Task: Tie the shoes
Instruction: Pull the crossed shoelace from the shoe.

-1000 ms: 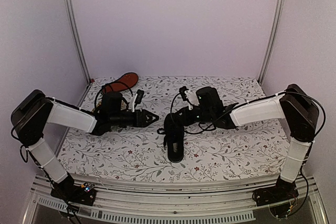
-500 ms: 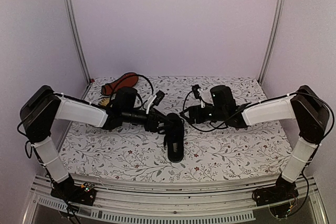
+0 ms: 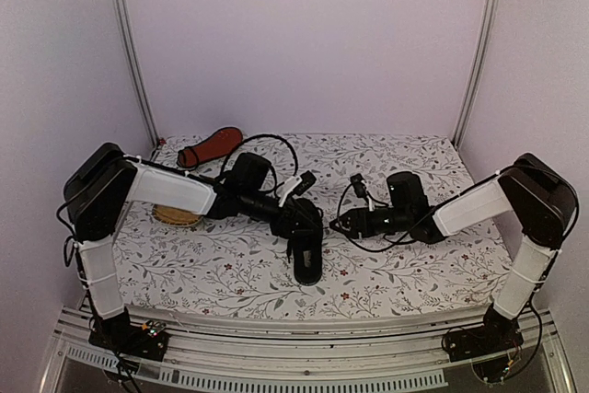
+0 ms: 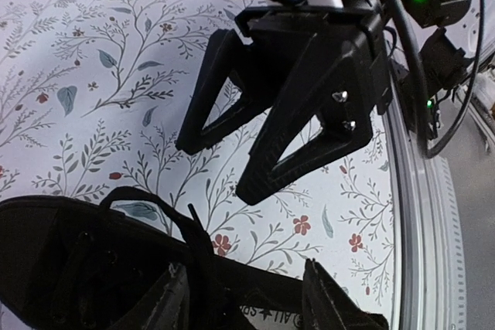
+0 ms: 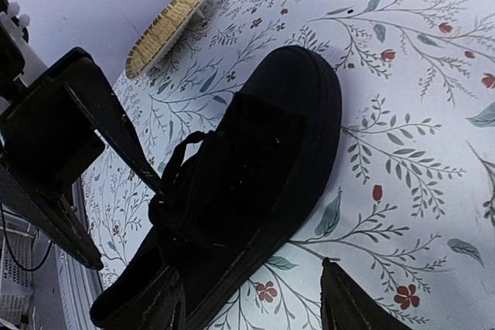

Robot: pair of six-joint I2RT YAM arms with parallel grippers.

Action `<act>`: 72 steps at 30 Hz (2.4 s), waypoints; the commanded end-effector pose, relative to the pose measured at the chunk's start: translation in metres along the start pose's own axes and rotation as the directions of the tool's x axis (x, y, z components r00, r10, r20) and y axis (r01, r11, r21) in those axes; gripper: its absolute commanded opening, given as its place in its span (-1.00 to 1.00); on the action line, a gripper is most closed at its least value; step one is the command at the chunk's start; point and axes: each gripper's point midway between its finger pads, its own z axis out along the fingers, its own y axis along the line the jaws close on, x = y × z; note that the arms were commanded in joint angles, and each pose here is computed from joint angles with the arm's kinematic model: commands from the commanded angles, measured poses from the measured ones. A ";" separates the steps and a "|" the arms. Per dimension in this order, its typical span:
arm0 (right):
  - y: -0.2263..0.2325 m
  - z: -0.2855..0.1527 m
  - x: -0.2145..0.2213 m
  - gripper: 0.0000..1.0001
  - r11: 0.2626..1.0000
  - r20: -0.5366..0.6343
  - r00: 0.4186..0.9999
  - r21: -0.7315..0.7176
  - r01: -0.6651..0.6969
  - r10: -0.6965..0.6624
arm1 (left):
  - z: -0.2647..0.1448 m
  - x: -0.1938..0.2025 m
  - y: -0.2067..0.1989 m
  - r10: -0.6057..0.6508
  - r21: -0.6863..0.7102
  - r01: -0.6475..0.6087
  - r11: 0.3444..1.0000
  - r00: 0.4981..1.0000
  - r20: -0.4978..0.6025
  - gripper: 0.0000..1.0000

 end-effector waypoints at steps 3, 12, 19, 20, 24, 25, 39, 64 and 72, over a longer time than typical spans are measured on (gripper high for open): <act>0.019 0.020 -0.003 0.11 0.987 -0.021 1.000 -0.158 0.006 -0.009 | 0.015 0.016 0.005 -0.002 0.024 0.004 1.000 0.998 -0.068 -0.12; 0.022 0.038 0.005 -0.06 0.970 -0.077 0.997 -0.245 0.002 -0.022 | 0.021 0.023 0.011 -0.017 0.013 0.019 1.000 0.996 -0.089 -0.32; 0.016 0.041 0.016 -0.10 0.970 -0.104 0.994 -0.241 -0.014 -0.011 | 0.021 0.022 0.019 -0.026 -0.035 0.023 0.999 0.997 -0.078 -0.53; 0.016 0.042 0.017 -0.10 0.970 -0.106 0.994 -0.243 -0.015 -0.012 | 0.020 0.022 0.020 -0.026 -0.038 0.023 0.999 0.997 -0.076 -0.56; 0.019 0.042 0.019 -0.20 0.964 -0.115 0.993 -0.265 -0.014 -0.018 | 0.019 0.020 0.019 -0.023 -0.043 0.020 0.999 0.997 -0.072 -0.67; 0.021 0.042 0.018 -0.22 0.962 -0.114 0.993 -0.274 -0.010 -0.022 | 0.018 0.020 0.019 -0.023 -0.048 0.019 0.999 0.997 -0.070 -0.70; 0.022 0.036 0.023 -0.94 0.961 -0.107 0.994 -0.276 -0.001 -0.030 | 0.010 0.013 0.021 -0.081 -0.072 0.081 0.994 0.997 0.008 -0.99; 0.008 0.004 0.037 -0.02 0.991 -0.052 0.999 -0.132 -0.006 -0.001 | -0.001 0.014 0.029 -0.176 -0.064 0.181 0.981 0.982 0.069 -1.00; 0.010 0.006 0.039 0.04 0.986 -0.032 0.999 -0.167 -0.022 0.017 | -0.002 0.013 0.029 -0.229 -0.052 0.233 0.971 0.970 0.080 -1.00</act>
